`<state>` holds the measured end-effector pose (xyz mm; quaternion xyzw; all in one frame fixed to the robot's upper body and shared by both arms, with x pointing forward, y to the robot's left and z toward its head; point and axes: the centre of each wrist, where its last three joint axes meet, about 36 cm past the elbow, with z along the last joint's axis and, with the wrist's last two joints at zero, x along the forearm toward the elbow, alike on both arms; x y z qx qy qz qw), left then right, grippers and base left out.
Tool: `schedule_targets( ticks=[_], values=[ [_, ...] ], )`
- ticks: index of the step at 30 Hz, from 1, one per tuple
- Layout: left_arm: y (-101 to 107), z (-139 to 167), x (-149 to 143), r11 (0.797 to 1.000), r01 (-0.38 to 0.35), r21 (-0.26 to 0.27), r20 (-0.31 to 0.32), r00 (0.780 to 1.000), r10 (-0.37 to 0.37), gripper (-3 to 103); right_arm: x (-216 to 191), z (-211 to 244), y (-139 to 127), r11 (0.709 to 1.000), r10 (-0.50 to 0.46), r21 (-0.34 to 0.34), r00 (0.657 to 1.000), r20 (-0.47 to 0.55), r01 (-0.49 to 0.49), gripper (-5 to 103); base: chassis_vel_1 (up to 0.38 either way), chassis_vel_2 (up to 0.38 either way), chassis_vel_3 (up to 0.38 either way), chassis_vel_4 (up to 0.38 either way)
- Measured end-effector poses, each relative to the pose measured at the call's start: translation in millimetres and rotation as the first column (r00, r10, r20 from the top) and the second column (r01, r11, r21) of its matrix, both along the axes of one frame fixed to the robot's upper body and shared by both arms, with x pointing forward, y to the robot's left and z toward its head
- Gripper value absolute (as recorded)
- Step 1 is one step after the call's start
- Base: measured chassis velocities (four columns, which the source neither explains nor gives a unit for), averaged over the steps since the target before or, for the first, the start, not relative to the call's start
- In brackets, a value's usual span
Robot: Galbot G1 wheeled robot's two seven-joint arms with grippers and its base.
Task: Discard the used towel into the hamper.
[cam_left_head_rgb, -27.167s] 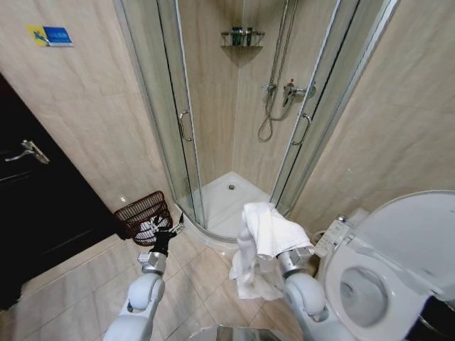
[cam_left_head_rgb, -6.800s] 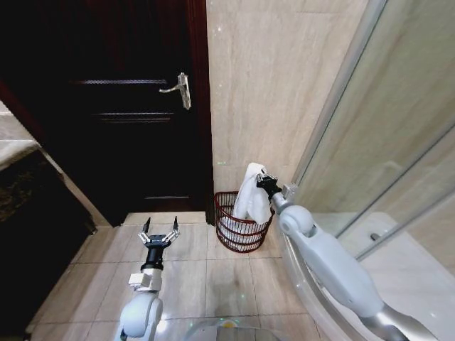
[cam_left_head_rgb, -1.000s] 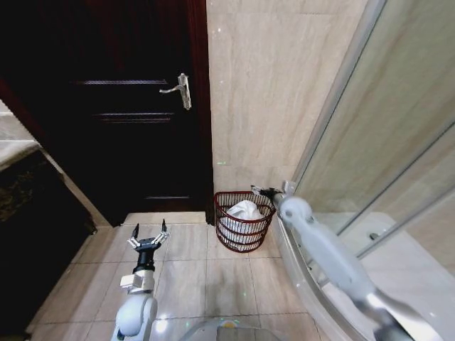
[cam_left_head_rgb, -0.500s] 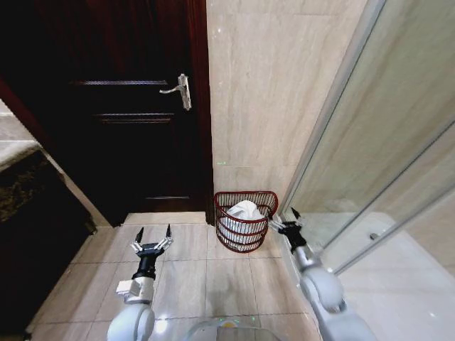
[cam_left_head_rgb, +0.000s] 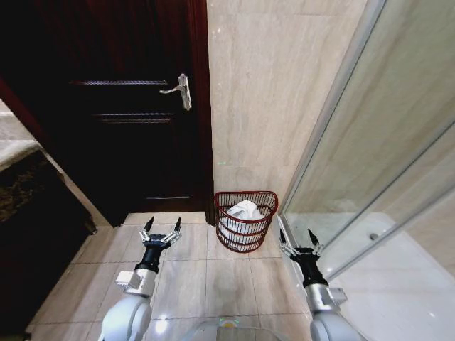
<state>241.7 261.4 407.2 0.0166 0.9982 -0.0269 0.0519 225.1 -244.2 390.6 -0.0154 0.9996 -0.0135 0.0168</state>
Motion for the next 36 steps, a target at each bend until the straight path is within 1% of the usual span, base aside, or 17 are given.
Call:
schedule_targets(
  ticks=[5,7,11,25,36],
  values=[
    [1,2,-3,1.0,-0.019,0.007,0.015,1.0,0.018,100,-3,-2,7,1.0,0.009,0.024,1.0,-0.011,-0.008,100,0.0,0.0,0.0,0.0],
    [1,4,-4,0.999,-0.038,0.014,0.029,0.999,0.038,100,-4,0,12,0.999,0.018,0.033,1.0,-0.009,-0.018,100,0.0,0.0,0.0,0.0],
    [1,4,-6,0.999,-0.048,0.01,0.039,0.998,0.047,100,-7,2,15,0.999,0.024,0.035,1.0,-0.013,-0.023,100,0.0,0.0,0.0,0.0],
    [1,3,-9,0.999,-0.028,0.019,0.043,0.999,0.027,100,-14,-1,25,0.998,0.009,0.059,1.0,-0.017,-0.008,100,0.015,-0.021,-0.02,0.019],
    [2,1,-10,0.999,-0.024,0.021,0.042,0.999,0.023,100,-19,-3,32,0.998,0.004,0.061,1.0,-0.02,-0.003,100,0.024,-0.021,-0.023,0.019]
  ],
)
